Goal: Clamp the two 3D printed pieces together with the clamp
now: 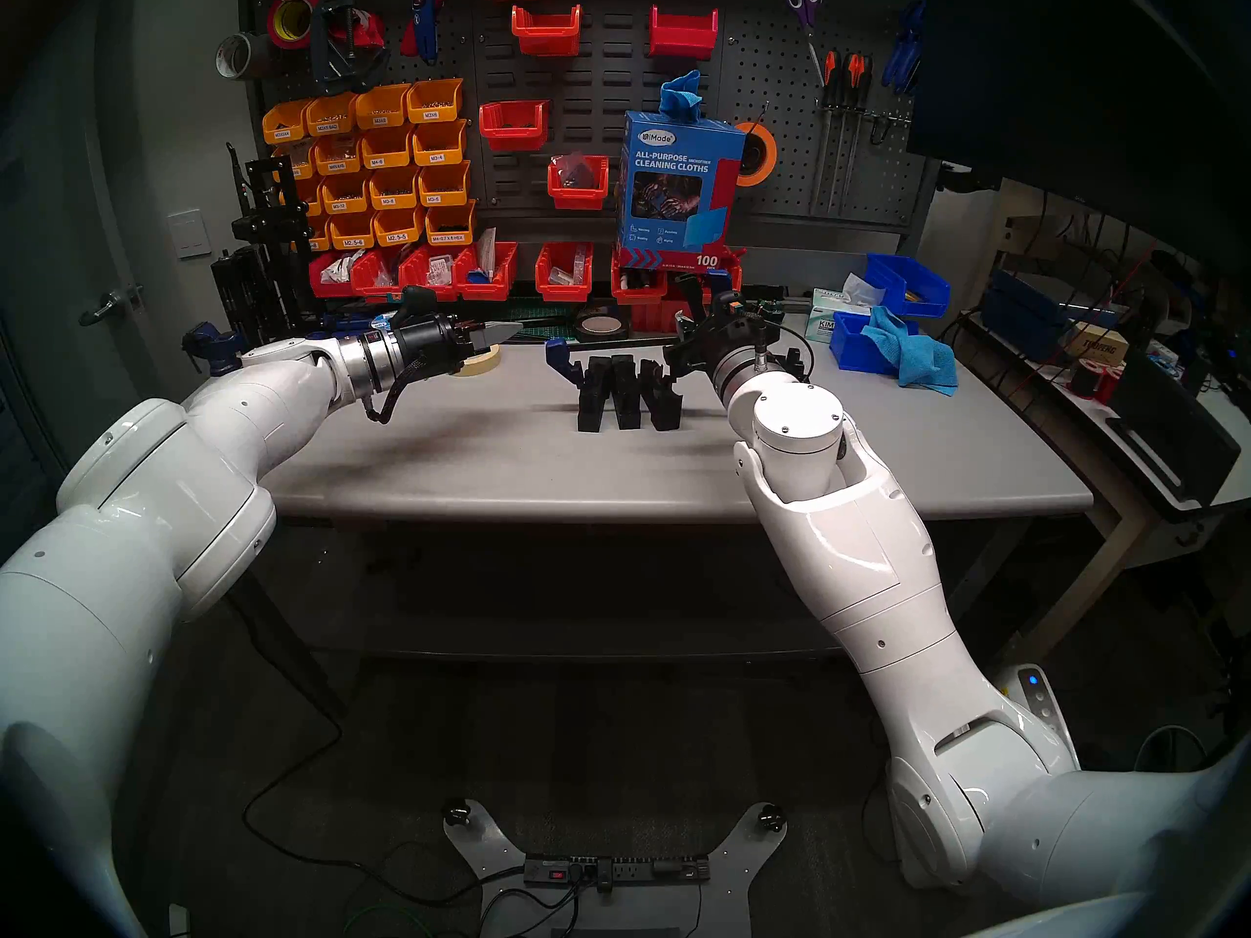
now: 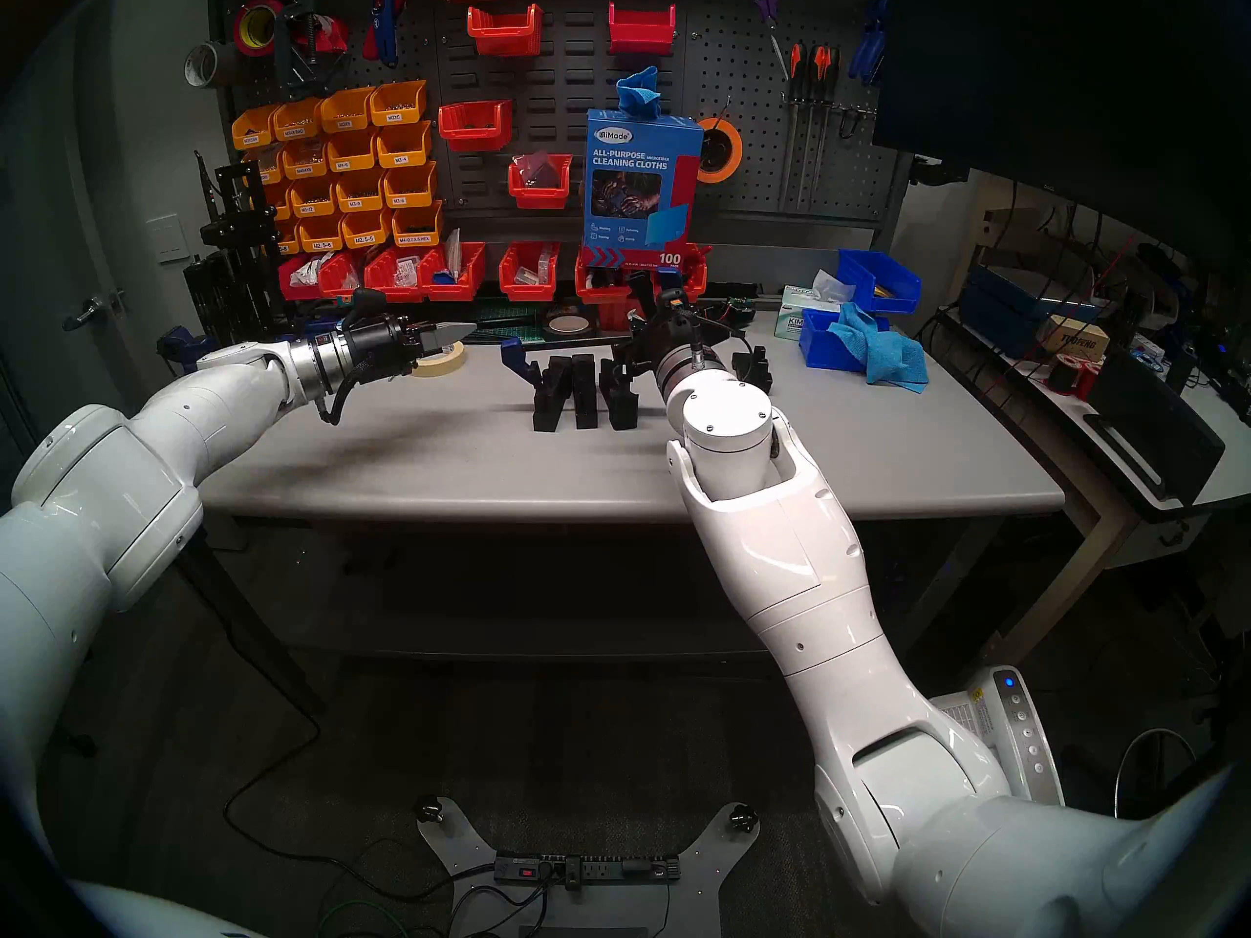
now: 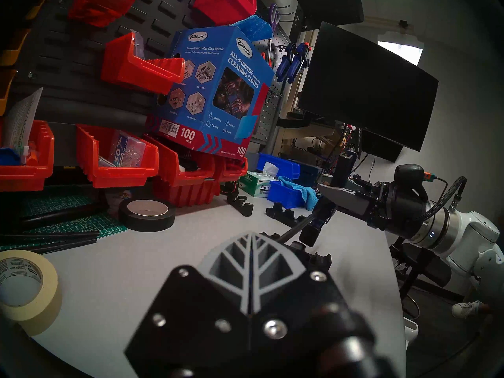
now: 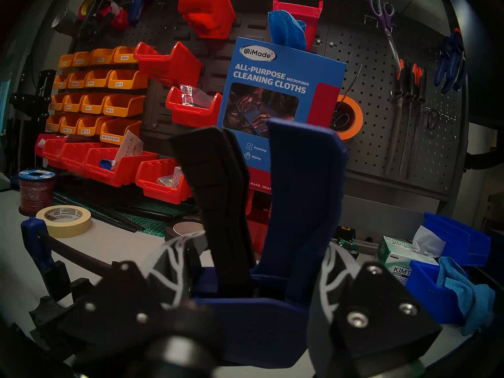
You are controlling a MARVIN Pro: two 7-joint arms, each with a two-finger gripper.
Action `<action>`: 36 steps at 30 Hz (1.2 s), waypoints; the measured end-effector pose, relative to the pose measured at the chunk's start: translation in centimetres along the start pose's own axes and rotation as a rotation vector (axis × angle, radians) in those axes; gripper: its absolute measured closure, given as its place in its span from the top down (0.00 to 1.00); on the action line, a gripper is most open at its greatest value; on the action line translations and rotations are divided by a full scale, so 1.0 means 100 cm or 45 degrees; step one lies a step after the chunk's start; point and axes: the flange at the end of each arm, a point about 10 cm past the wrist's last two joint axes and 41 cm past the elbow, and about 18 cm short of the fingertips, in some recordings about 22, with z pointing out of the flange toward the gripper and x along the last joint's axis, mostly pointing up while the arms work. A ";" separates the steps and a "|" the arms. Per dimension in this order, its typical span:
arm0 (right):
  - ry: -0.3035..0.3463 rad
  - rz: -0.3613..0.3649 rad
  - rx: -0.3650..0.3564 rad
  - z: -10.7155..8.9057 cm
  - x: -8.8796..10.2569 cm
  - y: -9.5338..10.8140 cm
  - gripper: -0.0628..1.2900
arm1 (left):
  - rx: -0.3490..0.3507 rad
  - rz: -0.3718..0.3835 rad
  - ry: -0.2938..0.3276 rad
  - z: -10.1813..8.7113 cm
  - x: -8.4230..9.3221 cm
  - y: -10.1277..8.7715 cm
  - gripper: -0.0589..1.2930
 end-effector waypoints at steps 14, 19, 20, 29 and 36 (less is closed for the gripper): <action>-0.010 0.000 0.015 -0.003 -0.005 0.005 0.44 | -0.014 0.006 0.002 0.006 -0.001 0.002 0.03; -0.018 0.018 0.036 -0.004 -0.008 0.003 0.44 | -0.016 0.007 0.002 0.007 -0.001 0.003 0.03; -0.020 0.024 0.042 -0.004 -0.009 0.003 0.44 | -0.016 0.007 0.002 0.007 -0.002 0.003 0.03; -0.028 0.061 0.075 -0.004 -0.013 -0.002 0.44 | -0.016 0.007 0.001 0.008 -0.002 0.003 0.03; -0.038 0.077 0.085 -0.002 -0.018 -0.002 0.44 | -0.011 0.006 -0.001 0.009 -0.002 0.003 0.03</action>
